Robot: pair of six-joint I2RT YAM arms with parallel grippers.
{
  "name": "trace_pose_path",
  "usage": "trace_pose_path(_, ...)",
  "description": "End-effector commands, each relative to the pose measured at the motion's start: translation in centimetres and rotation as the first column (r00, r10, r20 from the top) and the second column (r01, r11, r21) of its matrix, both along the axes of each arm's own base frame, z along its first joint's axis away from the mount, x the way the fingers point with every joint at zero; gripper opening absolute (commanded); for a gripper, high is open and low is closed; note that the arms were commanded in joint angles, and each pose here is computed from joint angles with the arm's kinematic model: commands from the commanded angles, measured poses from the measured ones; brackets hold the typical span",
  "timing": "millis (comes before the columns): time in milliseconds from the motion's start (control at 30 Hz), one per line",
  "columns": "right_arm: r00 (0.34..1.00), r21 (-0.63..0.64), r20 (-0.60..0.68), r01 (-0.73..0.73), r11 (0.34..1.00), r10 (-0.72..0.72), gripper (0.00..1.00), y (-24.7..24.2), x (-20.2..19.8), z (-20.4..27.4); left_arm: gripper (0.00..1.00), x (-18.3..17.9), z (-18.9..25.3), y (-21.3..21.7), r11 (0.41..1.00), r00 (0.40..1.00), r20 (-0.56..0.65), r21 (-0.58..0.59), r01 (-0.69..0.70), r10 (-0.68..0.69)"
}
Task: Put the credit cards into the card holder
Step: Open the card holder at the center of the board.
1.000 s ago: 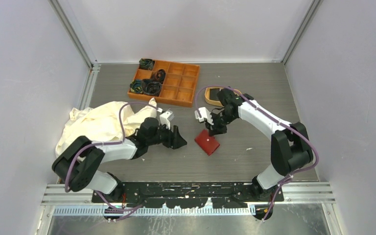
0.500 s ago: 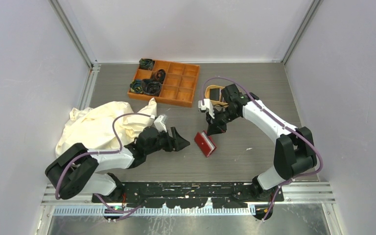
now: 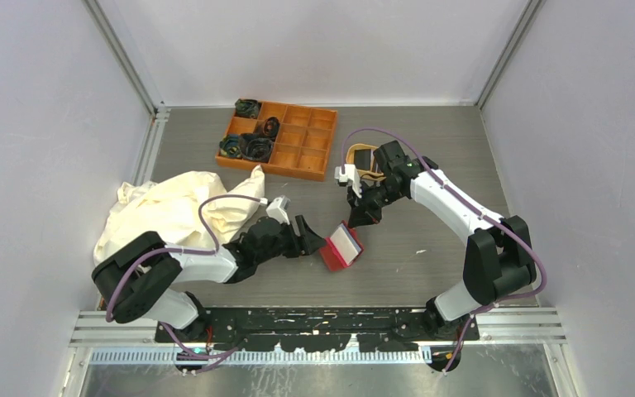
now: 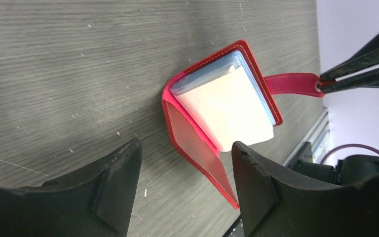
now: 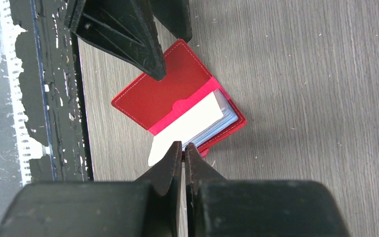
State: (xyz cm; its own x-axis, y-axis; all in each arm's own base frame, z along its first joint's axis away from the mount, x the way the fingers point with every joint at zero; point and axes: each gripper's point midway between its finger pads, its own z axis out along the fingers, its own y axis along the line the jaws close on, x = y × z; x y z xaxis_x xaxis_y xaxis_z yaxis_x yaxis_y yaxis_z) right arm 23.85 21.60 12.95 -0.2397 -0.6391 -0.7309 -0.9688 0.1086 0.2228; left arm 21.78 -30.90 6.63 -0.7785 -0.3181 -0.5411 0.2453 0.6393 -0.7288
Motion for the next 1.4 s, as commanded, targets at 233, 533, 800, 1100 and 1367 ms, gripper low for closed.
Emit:
trace_pose_path(233,0.997,-0.018,0.066,0.029,0.999,-0.028,0.01,-1.1,1.3,1.3,0.10,1.7,-2.0,1.8,0.973,0.998,0.059,0.230,-0.037,0.024)
trace_pose_path(533,0.934,-0.450,0.150,0.357,0.818,-0.325,0.21,-8.7,6.5,-7.0,0.00,2.7,-4.3,2.6,0.881,0.988,0.071,0.464,0.088,-0.136)
trace_pose_path(800,0.902,-0.307,0.115,0.431,0.848,-0.417,0.49,-6.6,7.1,-3.8,0.00,2.8,-5.4,2.4,0.853,0.981,0.045,0.504,0.139,-0.186)
trace_pose_path(1100,0.910,-0.178,-0.262,0.283,0.942,-0.323,0.40,-2.4,2.7,-4.2,0.00,2.9,-4.9,1.3,0.891,0.981,0.048,0.428,0.152,-0.190)
trace_pose_path(1367,0.828,-0.426,-0.333,0.295,0.855,-0.451,0.27,-3.8,3.0,-8.6,0.00,2.4,-5.1,0.9,0.911,0.981,0.031,0.377,0.166,-0.191)
